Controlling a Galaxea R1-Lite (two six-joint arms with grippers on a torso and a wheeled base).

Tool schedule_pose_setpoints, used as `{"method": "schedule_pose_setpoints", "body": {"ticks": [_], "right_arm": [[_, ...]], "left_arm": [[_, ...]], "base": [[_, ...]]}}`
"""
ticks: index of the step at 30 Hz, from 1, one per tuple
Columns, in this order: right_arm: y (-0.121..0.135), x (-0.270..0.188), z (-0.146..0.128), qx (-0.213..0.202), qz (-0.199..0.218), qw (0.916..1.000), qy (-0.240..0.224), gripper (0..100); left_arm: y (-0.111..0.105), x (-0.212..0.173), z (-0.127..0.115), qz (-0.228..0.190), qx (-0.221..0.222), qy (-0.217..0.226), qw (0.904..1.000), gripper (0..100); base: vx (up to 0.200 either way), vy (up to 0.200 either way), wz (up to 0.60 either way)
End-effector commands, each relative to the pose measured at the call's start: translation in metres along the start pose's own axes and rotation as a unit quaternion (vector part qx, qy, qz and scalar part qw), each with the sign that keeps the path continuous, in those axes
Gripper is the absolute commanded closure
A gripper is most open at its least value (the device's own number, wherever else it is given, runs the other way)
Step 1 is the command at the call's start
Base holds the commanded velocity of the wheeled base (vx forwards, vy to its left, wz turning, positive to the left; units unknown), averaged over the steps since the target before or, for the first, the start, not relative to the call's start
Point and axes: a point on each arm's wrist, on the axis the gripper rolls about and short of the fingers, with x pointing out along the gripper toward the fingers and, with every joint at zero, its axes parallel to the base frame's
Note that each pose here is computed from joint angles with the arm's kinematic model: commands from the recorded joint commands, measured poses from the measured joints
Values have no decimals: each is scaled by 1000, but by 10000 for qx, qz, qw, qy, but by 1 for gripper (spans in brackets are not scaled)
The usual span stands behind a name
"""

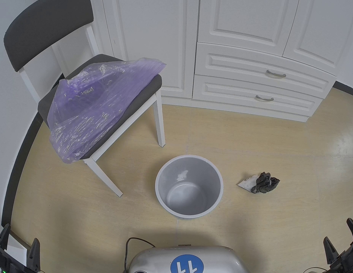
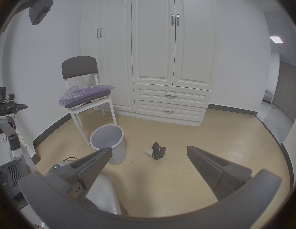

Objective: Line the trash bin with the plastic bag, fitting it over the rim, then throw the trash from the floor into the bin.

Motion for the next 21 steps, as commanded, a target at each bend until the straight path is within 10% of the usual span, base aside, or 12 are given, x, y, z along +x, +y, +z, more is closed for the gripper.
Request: {"method": "schedule_pose_setpoints", "body": {"ticks": [1, 21], "right_arm": [[0, 0, -5, -10, 2, 10000, 16, 0], [0, 0, -5, 5, -22, 10000, 10, 0]], "left_arm": [[0, 0, -5, -2, 0, 10, 10000, 0], [0, 0, -5, 14, -85, 2, 10000, 0]], "base": [[0, 0, 0], [0, 0, 0]]}}
